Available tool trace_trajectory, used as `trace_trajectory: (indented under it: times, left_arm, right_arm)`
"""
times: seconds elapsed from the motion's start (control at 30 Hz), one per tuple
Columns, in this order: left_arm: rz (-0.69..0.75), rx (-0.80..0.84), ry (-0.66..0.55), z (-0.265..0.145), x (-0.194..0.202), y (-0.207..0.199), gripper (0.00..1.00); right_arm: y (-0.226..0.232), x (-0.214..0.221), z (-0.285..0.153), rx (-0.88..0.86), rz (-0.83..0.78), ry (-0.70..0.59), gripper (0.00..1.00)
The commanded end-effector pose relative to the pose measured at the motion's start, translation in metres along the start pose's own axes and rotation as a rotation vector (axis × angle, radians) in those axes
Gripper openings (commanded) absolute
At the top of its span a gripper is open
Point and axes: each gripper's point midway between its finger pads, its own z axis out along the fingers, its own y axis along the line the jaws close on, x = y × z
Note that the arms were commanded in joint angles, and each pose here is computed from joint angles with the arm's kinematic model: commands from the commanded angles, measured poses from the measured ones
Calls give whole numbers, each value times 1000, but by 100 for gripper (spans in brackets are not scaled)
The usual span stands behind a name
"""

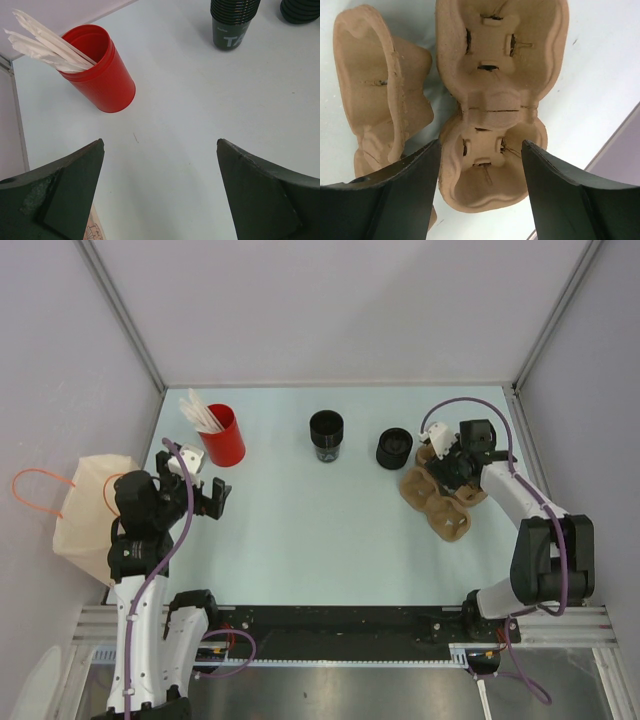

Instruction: Pack the takeout coffee

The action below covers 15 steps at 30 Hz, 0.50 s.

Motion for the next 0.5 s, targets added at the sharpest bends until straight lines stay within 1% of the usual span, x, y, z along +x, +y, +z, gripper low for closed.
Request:
trace_trajectory:
  times: [0.0, 0.2, 0.3, 0.43, 0.47]
  left_arm:
    - [0, 2, -34, 0, -7, 1, 99]
    - [2, 1, -31, 0, -6, 1, 99]
    - [0, 1, -31, 1, -6, 1, 99]
    - [-1, 4, -29, 1, -6, 1, 100]
    - [1, 4, -33, 0, -7, 0, 99]
  right_arm:
    - [-15, -5, 8, 39, 25, 3, 70]
    - [-24, 5, 19, 65, 41, 35, 70]
    - [-44, 10, 20, 145, 47, 53, 70]
    - [-71, 4, 19, 242, 63, 26, 70]
    - [-84, 12, 18, 270, 90, 39, 70]
